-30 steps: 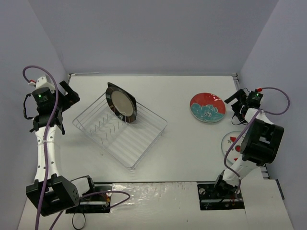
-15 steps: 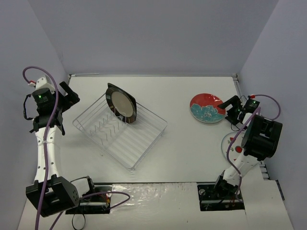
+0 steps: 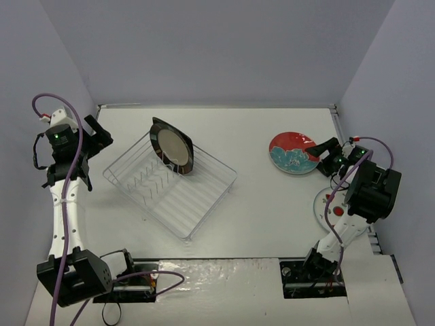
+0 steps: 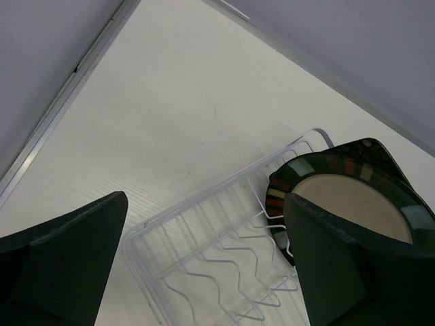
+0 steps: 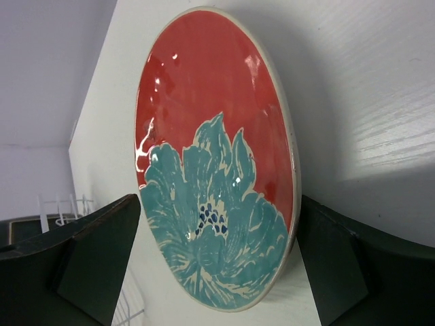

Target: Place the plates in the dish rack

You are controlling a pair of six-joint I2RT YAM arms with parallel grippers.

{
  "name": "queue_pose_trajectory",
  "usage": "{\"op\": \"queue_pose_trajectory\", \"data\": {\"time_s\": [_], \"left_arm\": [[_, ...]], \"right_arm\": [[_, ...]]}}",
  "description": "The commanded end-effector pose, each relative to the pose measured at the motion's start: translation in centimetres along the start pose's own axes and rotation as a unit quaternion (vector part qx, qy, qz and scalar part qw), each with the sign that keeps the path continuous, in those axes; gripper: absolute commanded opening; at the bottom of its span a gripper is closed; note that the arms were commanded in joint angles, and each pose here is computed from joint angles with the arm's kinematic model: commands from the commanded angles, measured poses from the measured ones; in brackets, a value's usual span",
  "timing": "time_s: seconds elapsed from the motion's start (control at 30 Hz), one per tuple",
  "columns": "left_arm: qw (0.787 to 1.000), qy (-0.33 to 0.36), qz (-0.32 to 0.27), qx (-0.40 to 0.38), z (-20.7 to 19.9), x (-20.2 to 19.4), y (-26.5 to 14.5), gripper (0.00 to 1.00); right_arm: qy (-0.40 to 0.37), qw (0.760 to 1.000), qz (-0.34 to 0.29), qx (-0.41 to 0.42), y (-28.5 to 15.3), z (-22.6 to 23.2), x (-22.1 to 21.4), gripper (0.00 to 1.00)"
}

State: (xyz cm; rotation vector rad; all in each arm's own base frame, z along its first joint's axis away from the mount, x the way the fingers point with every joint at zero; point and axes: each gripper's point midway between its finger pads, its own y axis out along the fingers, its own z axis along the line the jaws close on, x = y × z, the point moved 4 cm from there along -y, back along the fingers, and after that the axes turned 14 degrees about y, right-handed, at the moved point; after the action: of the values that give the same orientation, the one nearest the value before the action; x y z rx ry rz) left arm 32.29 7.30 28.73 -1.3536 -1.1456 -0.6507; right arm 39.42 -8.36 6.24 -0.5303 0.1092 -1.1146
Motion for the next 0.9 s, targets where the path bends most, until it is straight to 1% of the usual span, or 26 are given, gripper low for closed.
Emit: {"op": "queue_pose_trajectory", "data": {"time_s": [0.0, 0.13, 0.2, 0.5, 0.57, 0.67, 0.7, 0.73, 0.77, 0.8, 0.87], "left_arm": [[0.999, 0.002, -0.054, 0.002, 0.0, 2.5, -1.0, 0.97], [0.998, 0.004, -0.06, 0.004, 0.0, 2.6, -1.3, 0.97], [0.998, 0.005, -0.06, 0.005, 0.0, 2.7, -1.4, 0.97], [0.998, 0.008, -0.061, 0.012, 0.2, 2.7, -1.6, 0.97], [0.998, 0.008, -0.062, 0.012, 0.2, 2.8, -1.7, 0.97], [0.998, 0.009, -0.063, 0.015, 0.2, 2.9, -1.8, 0.97], [0.998, 0.01, -0.064, 0.014, 0.2, 2.9, -1.8, 0.97], [0.998, 0.01, -0.064, 0.015, 0.2, 2.9, -1.8, 0.97], [0.998, 0.01, -0.064, 0.016, 0.3, 2.9, -1.8, 0.97], [0.998, 0.01, -0.064, 0.016, 0.3, 2.9, -1.8, 0.97], [0.998, 0.01, -0.063, 0.018, 0.3, 2.8, -1.8, 0.97]], "right_arm": [[0.033, 0.999, 0.032, 0.003, 0.1, -2.0, -1.3, 0.91], [0.032, 0.999, 0.035, -0.002, 0.2, -2.4, -1.4, 0.91], [0.034, 0.999, 0.037, -0.015, 0.4, -2.9, -1.4, 0.87], [0.063, 0.997, 0.045, -0.031, 1.2, -4.2, -1.6, 0.58], [0.065, 0.996, 0.044, -0.039, 1.3, -4.7, -1.7, 0.51], [0.072, 0.996, 0.042, -0.045, 1.3, -5.0, -1.7, 0.37], [0.074, 0.995, 0.04, -0.046, 1.4, -5.1, -1.7, 0.3], [0.073, 0.996, 0.04, -0.042, 1.4, -4.9, -1.6, 0.18], [0.074, 0.996, 0.039, -0.038, 1.5, -4.9, -1.6, 0.07], [0.075, 0.996, 0.039, -0.032, 1.5, -4.7, -1.5, 0.01], [0.069, 0.997, 0.038, -0.017, 1.4, -4.1, -1.4, 0.0]]}}
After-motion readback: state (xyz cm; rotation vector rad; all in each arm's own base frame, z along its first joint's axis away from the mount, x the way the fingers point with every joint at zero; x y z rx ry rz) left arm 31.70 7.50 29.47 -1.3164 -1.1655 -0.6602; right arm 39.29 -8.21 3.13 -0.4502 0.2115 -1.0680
